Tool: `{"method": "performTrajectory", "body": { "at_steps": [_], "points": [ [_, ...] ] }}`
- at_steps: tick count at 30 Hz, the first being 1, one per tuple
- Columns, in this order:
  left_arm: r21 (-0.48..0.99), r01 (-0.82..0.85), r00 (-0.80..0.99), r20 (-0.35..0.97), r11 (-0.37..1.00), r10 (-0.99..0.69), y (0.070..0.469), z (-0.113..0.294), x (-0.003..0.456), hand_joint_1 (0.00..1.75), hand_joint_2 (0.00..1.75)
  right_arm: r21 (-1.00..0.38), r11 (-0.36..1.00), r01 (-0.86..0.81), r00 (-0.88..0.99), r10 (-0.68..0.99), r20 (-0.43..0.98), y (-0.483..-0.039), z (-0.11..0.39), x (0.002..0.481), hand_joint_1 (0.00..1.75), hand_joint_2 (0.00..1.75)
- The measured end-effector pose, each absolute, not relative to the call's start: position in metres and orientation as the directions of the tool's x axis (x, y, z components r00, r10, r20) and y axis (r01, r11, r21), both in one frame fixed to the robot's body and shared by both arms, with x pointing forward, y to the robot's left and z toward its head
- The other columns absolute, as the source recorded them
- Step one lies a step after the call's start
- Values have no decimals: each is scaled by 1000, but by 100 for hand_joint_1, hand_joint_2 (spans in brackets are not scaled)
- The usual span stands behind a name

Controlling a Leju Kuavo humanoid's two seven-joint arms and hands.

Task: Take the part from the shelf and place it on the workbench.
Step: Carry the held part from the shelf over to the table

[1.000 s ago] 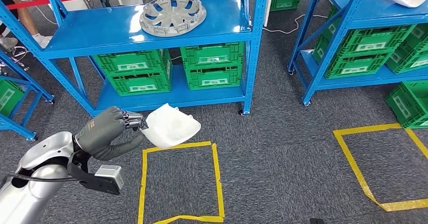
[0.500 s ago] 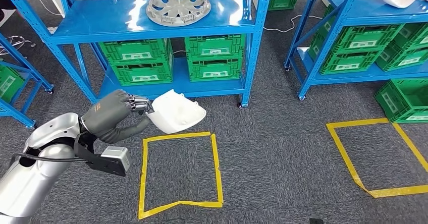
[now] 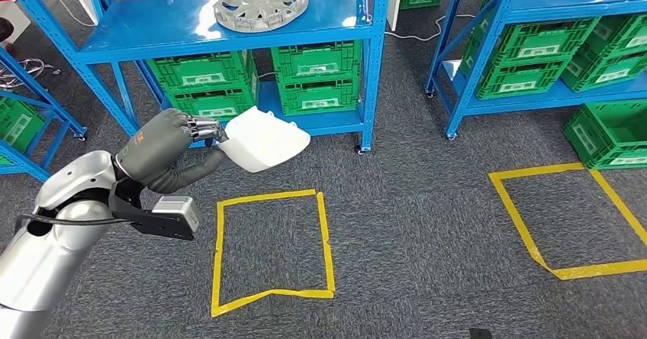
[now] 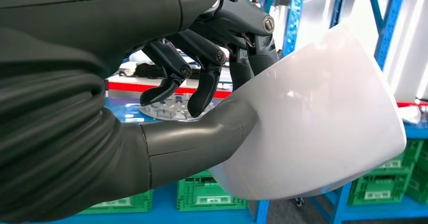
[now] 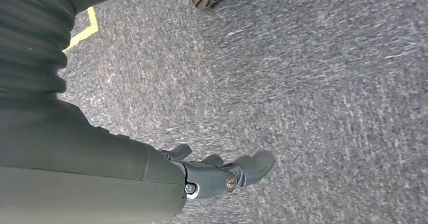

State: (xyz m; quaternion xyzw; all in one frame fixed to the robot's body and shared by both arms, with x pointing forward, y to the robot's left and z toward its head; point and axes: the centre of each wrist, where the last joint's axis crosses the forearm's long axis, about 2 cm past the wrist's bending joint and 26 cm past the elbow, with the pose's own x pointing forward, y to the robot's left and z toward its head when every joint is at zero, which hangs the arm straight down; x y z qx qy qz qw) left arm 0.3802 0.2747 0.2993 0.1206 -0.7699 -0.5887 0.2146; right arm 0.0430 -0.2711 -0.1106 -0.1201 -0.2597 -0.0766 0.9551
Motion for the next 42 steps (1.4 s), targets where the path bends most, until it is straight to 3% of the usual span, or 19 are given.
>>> {"method": "performTrajectory", "body": {
  "at_steps": [8, 42],
  "points": [
    [951, 12, -880, 156, 308, -448, 280, 315, 385, 175, 175, -178, 954, 241, 851, -120, 512, -271, -111, 43, 0, 175],
    [944, 14, -845, 187, 329, -501, 287, 289, 387, 175, 175, -189, 944, 270, 859, -147, 491, -270, -111, 39, 0, 175]
  ]
}}
